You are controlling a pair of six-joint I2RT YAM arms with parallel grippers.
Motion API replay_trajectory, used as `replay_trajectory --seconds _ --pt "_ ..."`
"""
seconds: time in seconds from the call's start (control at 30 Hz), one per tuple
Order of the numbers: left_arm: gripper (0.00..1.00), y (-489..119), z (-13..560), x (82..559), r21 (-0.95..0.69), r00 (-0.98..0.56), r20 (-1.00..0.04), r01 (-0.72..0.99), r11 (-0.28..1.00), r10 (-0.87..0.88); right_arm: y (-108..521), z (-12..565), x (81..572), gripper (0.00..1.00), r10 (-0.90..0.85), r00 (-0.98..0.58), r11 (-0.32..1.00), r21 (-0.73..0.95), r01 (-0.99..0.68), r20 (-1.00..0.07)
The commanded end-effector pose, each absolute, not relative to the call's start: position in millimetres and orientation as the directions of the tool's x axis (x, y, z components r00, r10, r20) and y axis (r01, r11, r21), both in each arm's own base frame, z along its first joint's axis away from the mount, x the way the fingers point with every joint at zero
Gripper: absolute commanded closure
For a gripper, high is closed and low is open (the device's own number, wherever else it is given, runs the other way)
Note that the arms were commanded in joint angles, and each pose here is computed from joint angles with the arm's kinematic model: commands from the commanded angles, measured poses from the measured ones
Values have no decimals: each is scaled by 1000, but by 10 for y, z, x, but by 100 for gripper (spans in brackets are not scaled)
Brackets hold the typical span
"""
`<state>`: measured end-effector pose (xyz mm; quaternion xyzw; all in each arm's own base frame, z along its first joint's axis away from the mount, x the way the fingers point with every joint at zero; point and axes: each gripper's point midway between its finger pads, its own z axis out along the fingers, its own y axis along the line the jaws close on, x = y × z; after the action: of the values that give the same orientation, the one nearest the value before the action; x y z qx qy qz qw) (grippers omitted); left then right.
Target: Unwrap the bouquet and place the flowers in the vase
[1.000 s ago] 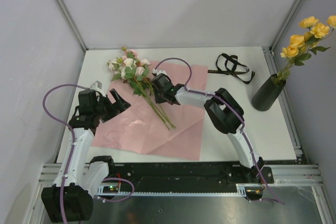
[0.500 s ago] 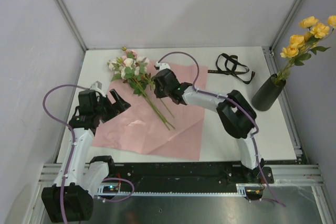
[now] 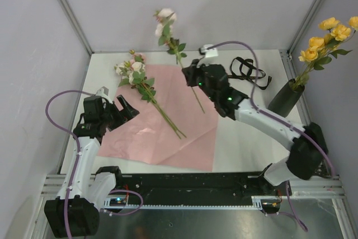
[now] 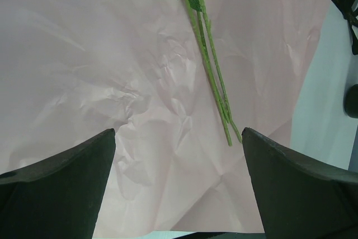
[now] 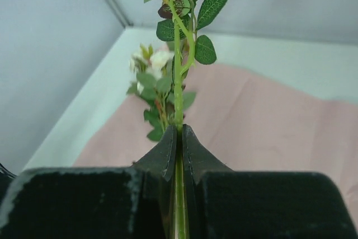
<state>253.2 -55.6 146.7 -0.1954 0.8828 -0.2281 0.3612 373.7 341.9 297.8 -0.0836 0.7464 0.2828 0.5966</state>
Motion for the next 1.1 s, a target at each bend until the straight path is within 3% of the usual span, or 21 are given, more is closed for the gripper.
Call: replay_trajectory --seconds 0.0,0.33,0.67,1.07 --pt "0 -555 1524 2559 -551 -648 -570 -156 820 -506 2861 3741 3661 100 369 -10 834 336 -437 -929" --pt "0 -553 1510 2559 -550 -651 -567 -159 820 -506 1796 4425 3426 100 431 410 870 249 -426 -804" --pt "1 -551 1501 2565 -548 -654 -564 -161 821 -505 815 4951 3214 100 213 719 959 -1 -285 -661" --pt "0 -531 1476 2568 -540 -652 -563 -174 823 -507 -253 5026 3223 100 41 821 986 -110 -126 -570"
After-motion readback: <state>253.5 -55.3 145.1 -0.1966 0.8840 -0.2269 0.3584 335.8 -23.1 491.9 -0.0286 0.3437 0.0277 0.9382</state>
